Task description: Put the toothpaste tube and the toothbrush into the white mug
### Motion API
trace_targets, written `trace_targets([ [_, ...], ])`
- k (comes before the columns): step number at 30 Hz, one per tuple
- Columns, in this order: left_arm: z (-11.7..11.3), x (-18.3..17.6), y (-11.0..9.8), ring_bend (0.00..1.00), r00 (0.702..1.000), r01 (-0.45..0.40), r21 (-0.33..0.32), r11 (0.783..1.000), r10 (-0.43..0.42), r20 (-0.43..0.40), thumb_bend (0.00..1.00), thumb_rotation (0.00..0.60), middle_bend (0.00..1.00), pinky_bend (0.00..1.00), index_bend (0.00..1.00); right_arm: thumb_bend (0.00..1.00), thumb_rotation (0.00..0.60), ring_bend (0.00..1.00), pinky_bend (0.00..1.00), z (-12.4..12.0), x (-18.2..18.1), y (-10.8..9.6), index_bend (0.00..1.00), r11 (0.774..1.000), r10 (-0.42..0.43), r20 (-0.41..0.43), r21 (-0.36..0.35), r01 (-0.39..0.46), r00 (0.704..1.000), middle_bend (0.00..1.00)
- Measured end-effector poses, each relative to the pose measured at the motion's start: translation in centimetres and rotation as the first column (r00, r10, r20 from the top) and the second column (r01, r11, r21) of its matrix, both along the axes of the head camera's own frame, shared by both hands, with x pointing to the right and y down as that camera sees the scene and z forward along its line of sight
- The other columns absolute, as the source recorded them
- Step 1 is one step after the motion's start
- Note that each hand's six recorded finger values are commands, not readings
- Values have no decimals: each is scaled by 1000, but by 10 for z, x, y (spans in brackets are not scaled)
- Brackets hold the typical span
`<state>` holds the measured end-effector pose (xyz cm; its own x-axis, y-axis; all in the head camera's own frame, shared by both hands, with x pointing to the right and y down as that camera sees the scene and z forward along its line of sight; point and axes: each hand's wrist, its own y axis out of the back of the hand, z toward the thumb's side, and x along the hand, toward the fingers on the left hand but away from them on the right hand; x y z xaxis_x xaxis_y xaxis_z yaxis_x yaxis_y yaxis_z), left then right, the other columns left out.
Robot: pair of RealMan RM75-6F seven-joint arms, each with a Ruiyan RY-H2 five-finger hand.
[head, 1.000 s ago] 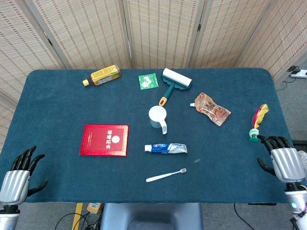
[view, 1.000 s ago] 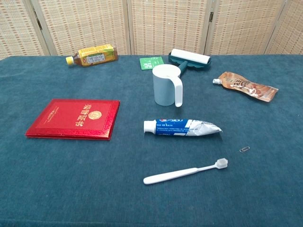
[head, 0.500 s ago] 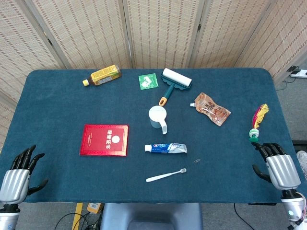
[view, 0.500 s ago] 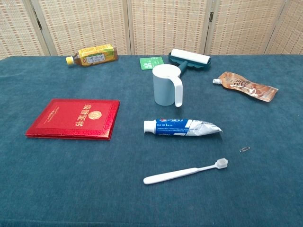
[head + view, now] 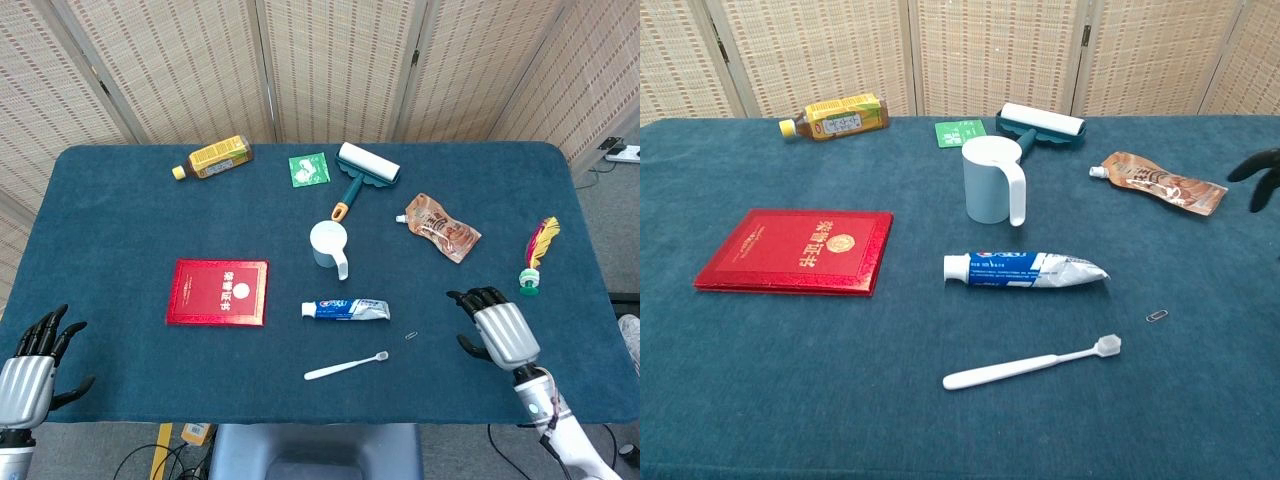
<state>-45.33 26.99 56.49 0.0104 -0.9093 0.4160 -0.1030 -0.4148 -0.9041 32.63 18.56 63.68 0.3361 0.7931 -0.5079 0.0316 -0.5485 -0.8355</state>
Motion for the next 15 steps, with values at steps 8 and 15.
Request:
trace_targets([
  [8,-4,-10,5,62,1000,22,-7,1000,-22,14,228,600,45,146,226,209,600,246,245,55,-75,-20,222,994,-69,56,-77,74,996,352],
  [15,-5,-17,8,62,999,37,-15,999,-37,27,229,600,45,146,226,209,600,246,246,83,-116,-33,222,993,-80,65,-84,85,995,353],
])
